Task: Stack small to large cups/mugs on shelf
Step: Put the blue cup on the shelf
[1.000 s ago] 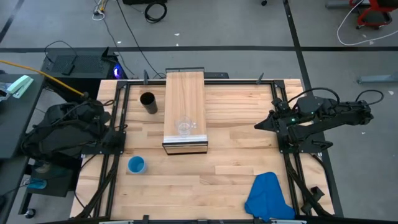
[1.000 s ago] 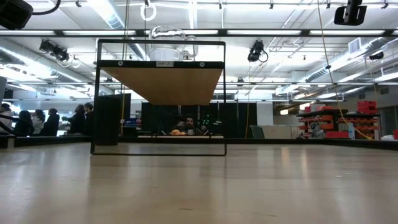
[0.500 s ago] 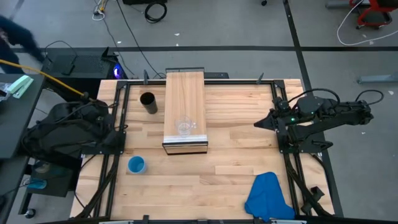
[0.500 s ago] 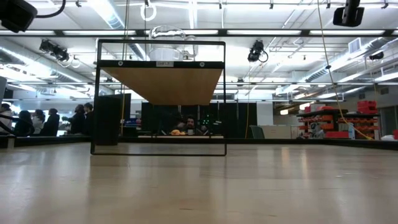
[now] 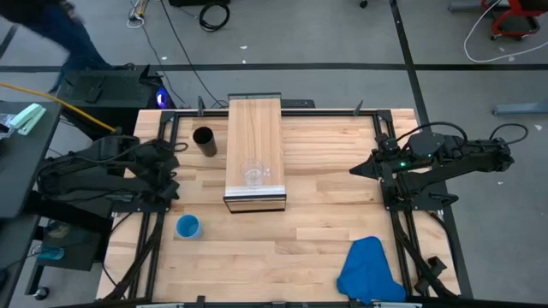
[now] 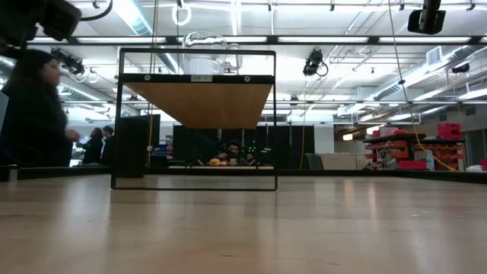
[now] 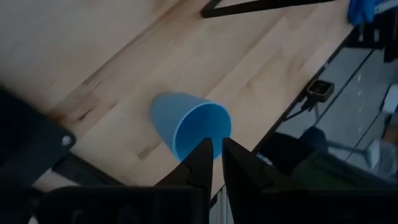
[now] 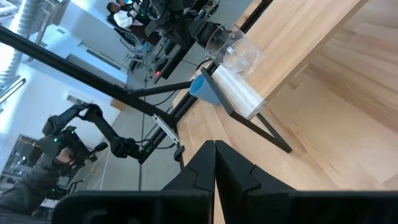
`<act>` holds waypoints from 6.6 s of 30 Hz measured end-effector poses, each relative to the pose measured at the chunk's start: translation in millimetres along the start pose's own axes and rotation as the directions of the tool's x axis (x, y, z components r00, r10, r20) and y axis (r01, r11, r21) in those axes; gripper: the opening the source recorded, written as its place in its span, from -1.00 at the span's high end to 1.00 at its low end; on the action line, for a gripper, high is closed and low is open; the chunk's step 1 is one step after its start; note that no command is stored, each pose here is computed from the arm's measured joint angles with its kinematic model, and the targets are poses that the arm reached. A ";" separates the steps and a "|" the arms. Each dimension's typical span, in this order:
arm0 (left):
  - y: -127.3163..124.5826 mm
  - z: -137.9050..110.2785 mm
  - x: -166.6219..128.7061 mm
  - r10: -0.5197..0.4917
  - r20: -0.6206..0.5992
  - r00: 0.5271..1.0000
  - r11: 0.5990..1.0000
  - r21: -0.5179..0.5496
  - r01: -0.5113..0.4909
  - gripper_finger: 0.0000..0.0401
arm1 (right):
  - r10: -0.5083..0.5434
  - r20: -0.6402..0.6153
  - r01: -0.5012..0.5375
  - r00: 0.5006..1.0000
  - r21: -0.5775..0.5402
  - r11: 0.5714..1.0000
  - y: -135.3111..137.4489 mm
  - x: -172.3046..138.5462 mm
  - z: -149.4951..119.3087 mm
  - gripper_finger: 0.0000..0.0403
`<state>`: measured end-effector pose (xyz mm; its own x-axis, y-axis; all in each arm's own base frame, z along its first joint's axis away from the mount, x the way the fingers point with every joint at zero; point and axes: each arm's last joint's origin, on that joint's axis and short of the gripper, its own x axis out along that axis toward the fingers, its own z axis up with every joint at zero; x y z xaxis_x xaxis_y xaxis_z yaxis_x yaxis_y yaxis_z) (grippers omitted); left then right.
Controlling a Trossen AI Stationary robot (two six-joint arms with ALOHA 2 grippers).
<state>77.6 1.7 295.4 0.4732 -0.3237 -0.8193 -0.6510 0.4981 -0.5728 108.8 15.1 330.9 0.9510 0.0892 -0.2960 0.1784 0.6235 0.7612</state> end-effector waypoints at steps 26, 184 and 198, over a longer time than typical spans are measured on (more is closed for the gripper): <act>-50.8 -41.1 69.7 0.379 -0.030 0.925 0.920 0.118 -0.373 0.88 | -0.004 -0.003 0.004 1.000 -0.001 1.000 -0.4 -0.1 -0.3 0.92; -174.5 91.6 -180.5 -0.025 0.871 0.490 0.994 0.075 -0.082 0.95 | -0.013 -0.056 0.012 0.998 -0.026 1.000 -2.6 0.6 -3.4 0.92; -159.1 189.1 -119.7 0.218 0.570 0.792 0.974 -0.079 -0.212 0.95 | 0.006 -0.083 -0.008 0.997 -0.026 1.000 -2.1 0.6 -4.2 0.92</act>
<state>236.7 113.4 489.3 0.5709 0.3108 -0.7599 -0.7812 0.4904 -0.3863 108.0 17.1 326.8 0.9279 0.1569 -0.3382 0.1642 0.6424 0.7485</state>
